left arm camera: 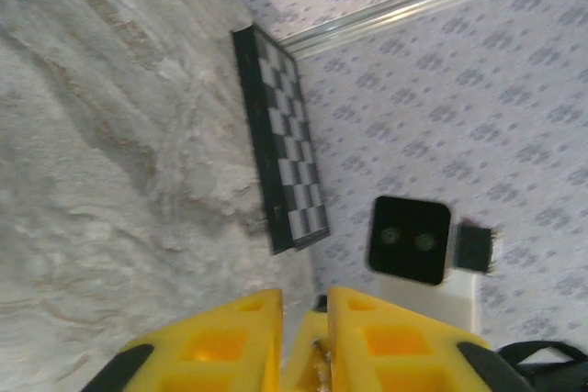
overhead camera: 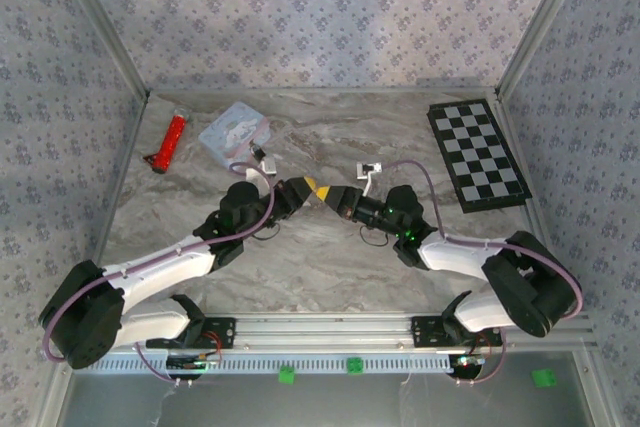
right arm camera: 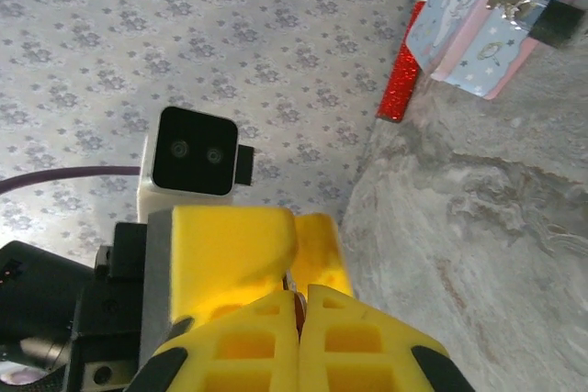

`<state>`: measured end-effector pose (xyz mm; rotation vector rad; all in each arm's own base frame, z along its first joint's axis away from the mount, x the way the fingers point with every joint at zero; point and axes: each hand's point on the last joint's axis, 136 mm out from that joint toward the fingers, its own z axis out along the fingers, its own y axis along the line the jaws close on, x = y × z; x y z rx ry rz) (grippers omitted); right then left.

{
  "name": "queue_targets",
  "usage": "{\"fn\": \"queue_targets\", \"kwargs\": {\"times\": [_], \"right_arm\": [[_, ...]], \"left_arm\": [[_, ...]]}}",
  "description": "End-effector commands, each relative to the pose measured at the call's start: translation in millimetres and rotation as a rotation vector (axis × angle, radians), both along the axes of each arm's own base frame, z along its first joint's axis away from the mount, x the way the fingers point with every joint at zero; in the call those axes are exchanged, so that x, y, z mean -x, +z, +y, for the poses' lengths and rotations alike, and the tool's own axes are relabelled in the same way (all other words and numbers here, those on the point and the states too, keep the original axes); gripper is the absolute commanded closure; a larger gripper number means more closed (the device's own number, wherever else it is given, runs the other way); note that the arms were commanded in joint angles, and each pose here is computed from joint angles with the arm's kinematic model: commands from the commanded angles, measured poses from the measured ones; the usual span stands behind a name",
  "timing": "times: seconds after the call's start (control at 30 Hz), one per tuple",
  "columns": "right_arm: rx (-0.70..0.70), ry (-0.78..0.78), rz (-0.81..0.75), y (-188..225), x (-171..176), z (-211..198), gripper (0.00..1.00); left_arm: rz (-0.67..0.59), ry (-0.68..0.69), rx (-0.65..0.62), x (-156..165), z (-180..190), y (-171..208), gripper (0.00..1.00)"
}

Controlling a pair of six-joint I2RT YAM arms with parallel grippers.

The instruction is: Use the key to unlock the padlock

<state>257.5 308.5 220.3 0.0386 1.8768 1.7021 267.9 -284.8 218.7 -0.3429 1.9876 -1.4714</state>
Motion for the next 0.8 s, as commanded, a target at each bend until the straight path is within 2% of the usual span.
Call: {"fn": "queue_targets", "kwargs": {"times": [0.0,0.03,0.1,0.23,0.33,0.4,0.47,0.6,0.77], "right_arm": [[0.145,-0.030,-0.039,6,-2,-8,1.00],[0.224,-0.056,-0.055,3,-3,-15,1.00],[0.378,-0.103,-0.060,-6,-3,-32,1.00],[0.608,-0.166,-0.116,-9,-2,-68,1.00],[0.728,-0.200,-0.167,-14,1,-88,1.00],[0.766,-0.229,-0.198,-14,2,-99,1.00],[0.801,-0.244,-0.237,-14,4,-107,1.00],[0.848,-0.264,-0.332,-14,11,-121,1.00],[0.865,-0.325,-0.393,-23,19,-140,1.00]], "left_arm": [[-0.069,0.008,-0.140,-1,11,3,0.60],[-0.065,0.035,-0.187,-3,20,-3,0.53],[-0.062,0.074,-0.244,-7,36,-10,0.47],[-0.079,0.135,-0.379,-17,73,-25,0.42],[-0.100,0.173,-0.592,-28,103,-45,0.42],[-0.082,0.194,-0.739,-37,121,-60,0.41],[-0.033,0.205,-0.815,-48,132,-71,0.41],[0.014,0.227,-0.850,-76,132,-84,0.41],[0.028,0.340,-0.949,-115,145,-96,0.43]]}}
